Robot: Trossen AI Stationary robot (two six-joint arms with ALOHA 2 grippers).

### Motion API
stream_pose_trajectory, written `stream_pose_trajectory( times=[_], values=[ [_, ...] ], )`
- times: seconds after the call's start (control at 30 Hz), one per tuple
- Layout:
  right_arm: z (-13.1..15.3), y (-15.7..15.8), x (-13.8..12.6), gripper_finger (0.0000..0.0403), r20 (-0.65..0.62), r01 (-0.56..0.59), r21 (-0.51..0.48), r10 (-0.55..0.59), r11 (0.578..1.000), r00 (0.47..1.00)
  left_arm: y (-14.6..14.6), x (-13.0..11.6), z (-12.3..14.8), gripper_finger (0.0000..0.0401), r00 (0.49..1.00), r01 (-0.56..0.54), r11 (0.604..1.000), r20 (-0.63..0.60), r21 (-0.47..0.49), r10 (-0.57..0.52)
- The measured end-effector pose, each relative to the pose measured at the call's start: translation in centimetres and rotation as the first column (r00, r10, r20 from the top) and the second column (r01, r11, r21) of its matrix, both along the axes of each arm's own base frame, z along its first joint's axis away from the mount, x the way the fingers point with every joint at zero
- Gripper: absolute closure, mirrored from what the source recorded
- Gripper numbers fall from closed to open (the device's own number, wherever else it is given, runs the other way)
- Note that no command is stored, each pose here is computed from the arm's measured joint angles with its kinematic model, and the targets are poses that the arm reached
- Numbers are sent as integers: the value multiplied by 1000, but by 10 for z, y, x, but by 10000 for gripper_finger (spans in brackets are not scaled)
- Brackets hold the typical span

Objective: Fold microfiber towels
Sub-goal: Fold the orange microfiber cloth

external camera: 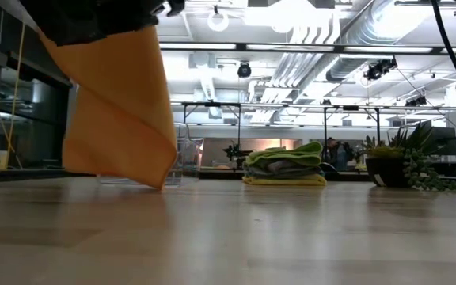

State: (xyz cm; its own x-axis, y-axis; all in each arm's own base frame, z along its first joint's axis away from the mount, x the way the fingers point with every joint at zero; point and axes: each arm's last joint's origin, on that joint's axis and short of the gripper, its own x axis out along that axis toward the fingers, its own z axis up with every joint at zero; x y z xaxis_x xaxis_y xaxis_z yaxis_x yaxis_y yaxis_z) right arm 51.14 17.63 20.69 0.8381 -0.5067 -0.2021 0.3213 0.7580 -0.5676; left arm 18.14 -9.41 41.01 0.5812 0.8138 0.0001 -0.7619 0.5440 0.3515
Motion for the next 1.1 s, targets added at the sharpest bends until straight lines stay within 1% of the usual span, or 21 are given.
stream_pose_trajectory(
  times=[0.07, 0.2, 0.33, 0.47, 0.63, 0.87, 1.1],
  values=[
    [1, 0, 0, 172, 37, 26, 35, -28, 999, 999, 0, 0, 0, 401, 1000, 0, 1000, 2, -1, 0],
    [1, 1, 1, 171, 80, -4, 138, -8, 990, 997, 0, 0, 1, 401, 1000, 0, 1000, 15, -11, 0],
    [3, 2, 1, 171, 124, -7, 189, -16, 982, 992, 0, 0, 2, 401, 1000, 1, 1000, 30, -22, 0],
    [4, 4, 2, 171, 159, -46, 253, 5, 966, 987, 0, 0, 2, 401, 1000, 1, 1000, 30, -21, 0],
    [4, 5, 4, 171, 201, -81, 282, 23, 956, 979, 0, 0, 2, 401, 999, 1, 1000, 33, -23, 0],
    [6, 0, 6, 172, 240, -87, 317, 9, 945, 971, 0, 0, 2, 401, 999, 1, 999, 45, -32, 0],
    [6, -9, 9, 204, 270, -82, 384, -27, 920, 963, 0, 0, 2, 401, 999, 1, 999, 50, -36, 1]
  ],
)
